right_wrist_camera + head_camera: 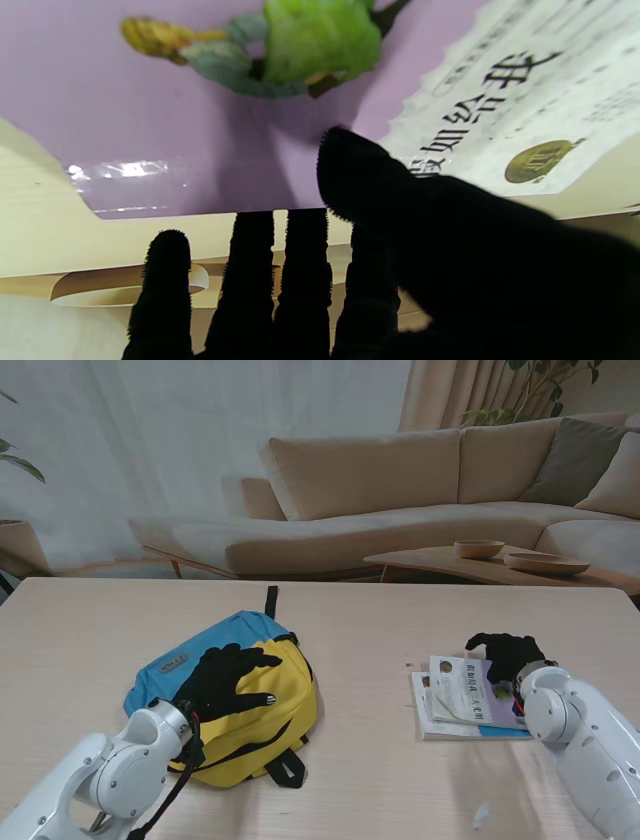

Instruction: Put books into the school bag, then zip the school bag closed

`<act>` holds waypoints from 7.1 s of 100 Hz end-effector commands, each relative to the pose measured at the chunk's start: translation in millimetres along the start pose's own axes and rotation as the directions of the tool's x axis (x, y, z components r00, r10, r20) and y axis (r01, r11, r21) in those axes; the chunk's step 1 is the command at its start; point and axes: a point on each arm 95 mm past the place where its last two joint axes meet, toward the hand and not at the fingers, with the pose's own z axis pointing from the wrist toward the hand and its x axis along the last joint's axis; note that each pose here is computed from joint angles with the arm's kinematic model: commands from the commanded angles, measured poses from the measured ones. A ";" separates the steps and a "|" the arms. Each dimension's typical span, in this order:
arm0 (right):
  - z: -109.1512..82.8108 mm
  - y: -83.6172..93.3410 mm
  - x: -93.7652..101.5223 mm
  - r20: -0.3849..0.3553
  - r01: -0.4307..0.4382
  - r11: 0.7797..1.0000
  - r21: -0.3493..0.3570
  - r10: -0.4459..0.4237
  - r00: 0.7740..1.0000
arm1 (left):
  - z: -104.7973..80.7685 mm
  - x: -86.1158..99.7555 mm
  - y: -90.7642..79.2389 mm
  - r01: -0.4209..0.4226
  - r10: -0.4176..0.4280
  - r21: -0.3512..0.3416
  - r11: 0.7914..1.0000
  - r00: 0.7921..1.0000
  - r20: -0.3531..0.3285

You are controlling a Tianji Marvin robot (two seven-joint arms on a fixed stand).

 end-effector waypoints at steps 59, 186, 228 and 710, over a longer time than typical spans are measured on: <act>-12.9 -15.0 0.2 -0.019 -0.016 0.999 0.038 0.017 1.000 | -4.3 3.0 0.8 -0.003 0.003 0.002 1.000 1.000 0.001; -22.5 -32.6 -14.1 -0.067 0.080 0.992 0.097 -0.073 0.995 | -8.2 1.5 2.2 -0.034 0.034 -0.015 0.999 0.999 -0.001; -20.3 -32.6 -10.0 -0.062 0.029 0.999 -0.038 -0.032 0.998 | -8.8 0.8 2.4 -0.044 0.044 -0.020 0.999 0.999 0.002; -114.2 58.4 192.6 -0.513 -0.574 0.819 -0.025 0.482 0.710 | 1.1 28.5 -56.6 0.521 -0.455 0.186 0.833 0.836 -0.305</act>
